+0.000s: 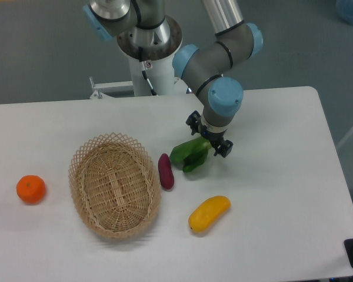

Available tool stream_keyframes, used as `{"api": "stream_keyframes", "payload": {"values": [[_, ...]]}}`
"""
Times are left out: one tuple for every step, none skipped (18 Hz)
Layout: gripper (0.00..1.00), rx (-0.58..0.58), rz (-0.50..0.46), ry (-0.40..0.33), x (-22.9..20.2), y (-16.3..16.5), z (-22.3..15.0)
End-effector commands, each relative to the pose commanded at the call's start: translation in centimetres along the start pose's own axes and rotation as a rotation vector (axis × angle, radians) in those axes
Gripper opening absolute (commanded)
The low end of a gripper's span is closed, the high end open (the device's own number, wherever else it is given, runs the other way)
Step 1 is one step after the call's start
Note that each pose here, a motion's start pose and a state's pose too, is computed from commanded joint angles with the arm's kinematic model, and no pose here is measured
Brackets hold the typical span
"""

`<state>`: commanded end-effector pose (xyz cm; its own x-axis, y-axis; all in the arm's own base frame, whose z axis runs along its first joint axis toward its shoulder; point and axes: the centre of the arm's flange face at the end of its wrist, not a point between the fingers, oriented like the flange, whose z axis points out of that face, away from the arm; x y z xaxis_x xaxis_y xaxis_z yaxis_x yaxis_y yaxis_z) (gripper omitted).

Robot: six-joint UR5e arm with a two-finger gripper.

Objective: Pick up the green vegetable from the table
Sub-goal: 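Lower the gripper onto the bok choy leaves and close on them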

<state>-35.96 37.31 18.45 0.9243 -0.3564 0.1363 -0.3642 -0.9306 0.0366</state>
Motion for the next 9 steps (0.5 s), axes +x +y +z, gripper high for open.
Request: {"api": "stream_keyframes", "payload": {"values": [[0.78, 0.0, 0.0, 0.0, 0.0, 0.0, 0.0], [0.72, -0.002, 0.0, 0.0, 0.0, 0.0, 0.0], [0.67, -0.002, -0.003, 0.0, 0.0, 0.0, 0.0], [0.62, 0.0, -0.015, 0.002, 0.0, 0.0, 0.0], [0.55, 0.0, -0.026, -0.001, 0.0, 0.0, -0.1], [0.5, 0.001, -0.028, -0.003, -0.1, 0.0, -0.2], [0.47, 0.001, -0.028, -0.007, -0.1, 0.0, -0.4], [0.47, 0.001, -0.029, -0.012, -0.1, 0.0, -0.6], [0.46, 0.002, -0.029, -0.02, -0.3, 0.1, -1.0]]}}
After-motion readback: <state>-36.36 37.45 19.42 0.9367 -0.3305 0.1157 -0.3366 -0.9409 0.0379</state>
